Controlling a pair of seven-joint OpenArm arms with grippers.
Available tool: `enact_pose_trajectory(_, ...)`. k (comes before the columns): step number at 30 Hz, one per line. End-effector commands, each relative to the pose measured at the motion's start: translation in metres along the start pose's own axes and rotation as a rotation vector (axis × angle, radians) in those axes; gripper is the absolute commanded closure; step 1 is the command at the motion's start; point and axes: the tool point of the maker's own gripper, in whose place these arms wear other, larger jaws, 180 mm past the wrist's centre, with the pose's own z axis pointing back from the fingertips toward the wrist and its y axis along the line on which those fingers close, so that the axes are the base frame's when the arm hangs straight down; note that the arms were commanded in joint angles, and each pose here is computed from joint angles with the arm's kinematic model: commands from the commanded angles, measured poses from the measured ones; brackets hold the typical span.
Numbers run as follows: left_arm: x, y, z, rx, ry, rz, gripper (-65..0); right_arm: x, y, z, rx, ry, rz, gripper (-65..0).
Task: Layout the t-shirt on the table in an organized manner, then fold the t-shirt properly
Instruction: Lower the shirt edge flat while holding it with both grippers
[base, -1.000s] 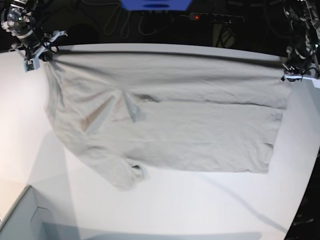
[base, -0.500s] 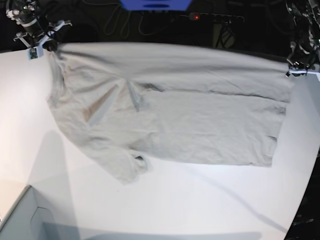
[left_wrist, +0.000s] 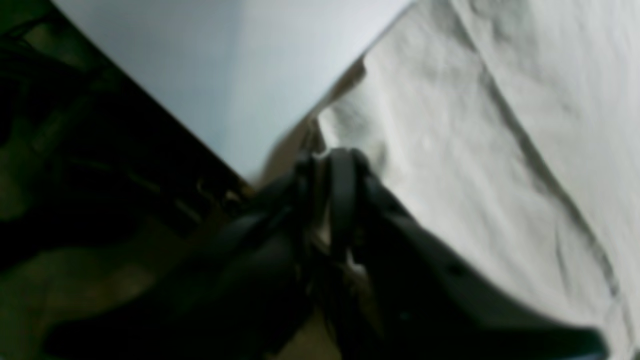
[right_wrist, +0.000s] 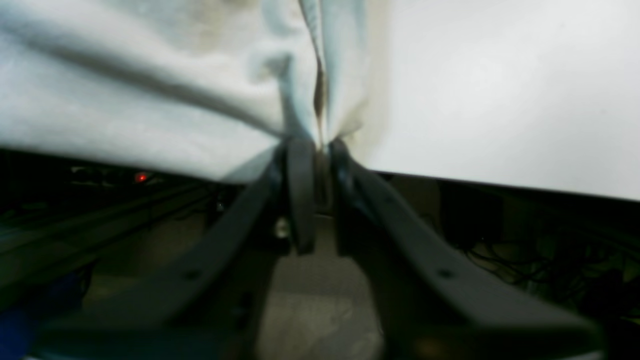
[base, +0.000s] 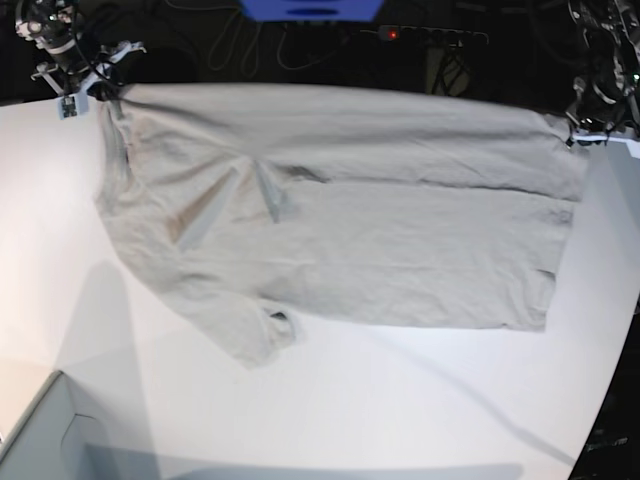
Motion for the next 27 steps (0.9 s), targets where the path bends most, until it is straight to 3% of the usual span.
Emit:
enact_pose_trajectory(1,0.012,0.002,0.003,0.005,-0.015,0.001,-13.4,0.008,-0.005,0.005,-0.003,-0.030,0.012,-13.0)
enact_pose_trajectory(3,0.014,0.010,0.006,0.019,0.012,0.028,-20.6,0.008,-0.006,0.005,-0.005,-0.030,0.013,-20.2)
enact_pose_trajectory(7,0.019,0.011,0.007,0.024,0.018,0.034,-20.9,0.020,-0.021,0.016,-0.058,-0.067,0.016,-27.8)
enact_pose_trajectory(11,0.021,0.010,0.007,0.019,0.018,0.034,-24.2,0.034,-0.027,0.025,-0.099,-0.110,0.012,-28.6)
enact_pose_trajectory(20,0.059,-0.025,0.030,-0.053,-0.105,-0.035,-42.0,0.052,-0.041,0.036,-0.149,-0.153,0.033,-28.8)
enact_pose_trajectory(24,0.073,-0.035,0.035,-0.071,-0.151,-0.050,-42.7,0.073,-0.044,0.030,-0.157,-0.197,0.035,-29.4)
enact_pose_trajectory(27,0.093,-0.053,0.032,-0.108,-0.196,-0.038,-42.9,0.106,-0.046,0.022,-0.161,-0.273,0.036,-34.4)
